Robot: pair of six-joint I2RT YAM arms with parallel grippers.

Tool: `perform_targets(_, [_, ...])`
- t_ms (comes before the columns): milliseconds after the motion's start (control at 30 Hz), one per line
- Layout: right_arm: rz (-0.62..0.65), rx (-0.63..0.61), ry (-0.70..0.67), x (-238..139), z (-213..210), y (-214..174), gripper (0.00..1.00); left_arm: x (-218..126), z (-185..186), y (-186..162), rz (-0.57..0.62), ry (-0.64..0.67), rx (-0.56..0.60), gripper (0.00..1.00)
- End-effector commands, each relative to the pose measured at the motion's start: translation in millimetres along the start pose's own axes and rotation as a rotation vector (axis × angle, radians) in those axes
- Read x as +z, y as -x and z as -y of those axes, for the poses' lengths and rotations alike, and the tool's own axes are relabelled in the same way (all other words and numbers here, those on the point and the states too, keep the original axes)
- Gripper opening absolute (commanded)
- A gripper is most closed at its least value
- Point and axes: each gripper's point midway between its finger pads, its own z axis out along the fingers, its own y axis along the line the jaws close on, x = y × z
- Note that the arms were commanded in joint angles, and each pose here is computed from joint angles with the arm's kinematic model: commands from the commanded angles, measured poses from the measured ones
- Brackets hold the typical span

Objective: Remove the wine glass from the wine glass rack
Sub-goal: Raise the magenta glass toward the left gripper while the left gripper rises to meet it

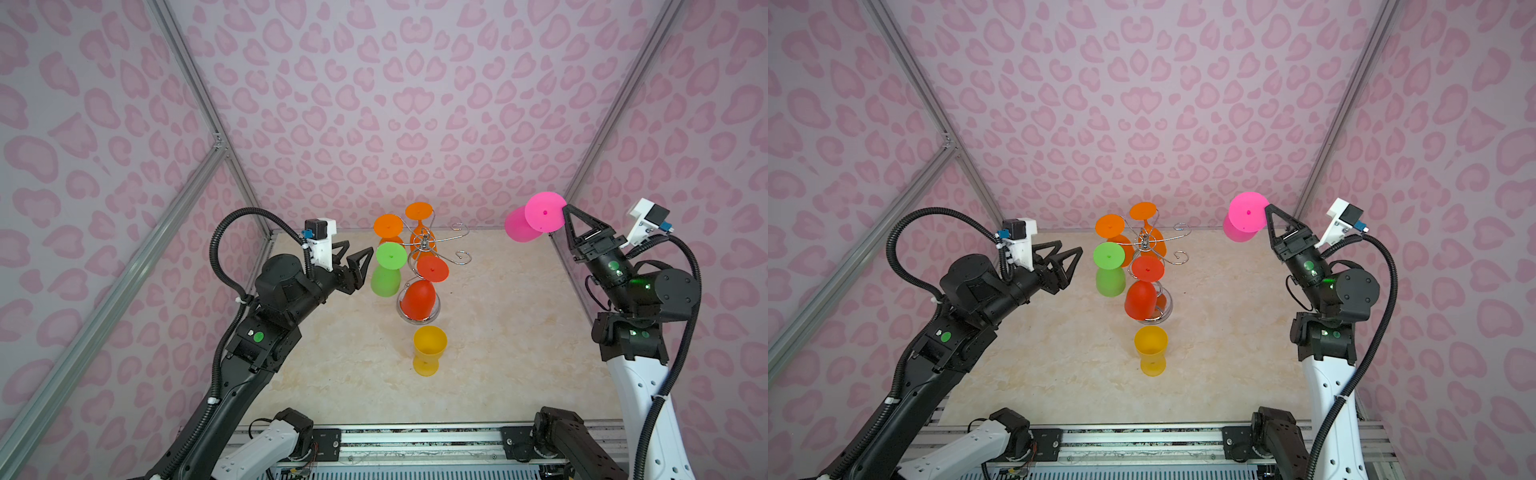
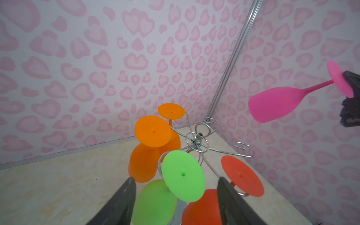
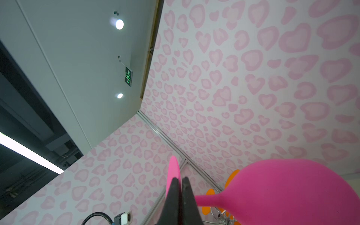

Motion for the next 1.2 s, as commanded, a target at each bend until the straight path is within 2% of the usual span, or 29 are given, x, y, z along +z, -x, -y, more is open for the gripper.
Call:
perform_targets(0, [0.007, 0.018, 0.353, -6.2, -82.2, 3.0, 0.00, -5.3, 58.0, 35.9, 0.102, -0.380, -0.064, 0.68])
perform_targets(167, [-0.049, 0.120, 0.545, 8.9, -108.2, -22.3, 0.00, -9.9, 98.7, 52.9, 0.121, -0.707, -0.088, 0.68])
perform_targets(200, [-0.063, 0.144, 0.583, 12.3, -111.8, -28.4, 0.00, -6.9, 100.1, 59.9, 0.171, -0.730, -0.050, 0.68])
perform_targets(233, [-0.073, 0.167, 0.614, 14.6, -114.1, -32.9, 0.00, -13.8, 111.5, 55.4, 0.107, -0.831, -0.108, 0.68])
perform_targets(333, [-0.096, 0.258, 0.712, 20.3, -118.0, -43.6, 0.00, -14.4, 118.0, 57.7, 0.102, -0.925, -0.134, 0.68])
perform_targets(467, [-0.119, 0.369, 0.789, 28.1, -113.0, -54.4, 0.00, -9.7, 118.0, 58.2, 0.099, -0.971, -0.171, 0.67])
perform_targets(633, [-0.165, 0.440, 0.772, 42.0, -100.9, -79.2, 0.00, -0.5, 114.8, 61.7, 0.112, -0.991, -0.205, 0.67])
perform_targets(900, [-0.180, 0.466, 0.759, 46.3, -95.9, -89.3, 0.00, 21.5, 104.5, 57.0, 0.097, -0.971, -0.224, 0.67])
perform_targets(1000, [-0.184, 0.470, 0.759, 45.5, -95.8, -90.4, 0.00, 25.3, 100.5, 52.1, 0.085, -0.962, -0.219, 0.60])
perform_targets(1167, [-0.198, 0.486, 0.746, 47.0, -91.4, -97.2, 0.00, 33.2, 93.3, 48.6, 0.088, -0.938, -0.229, 0.63])
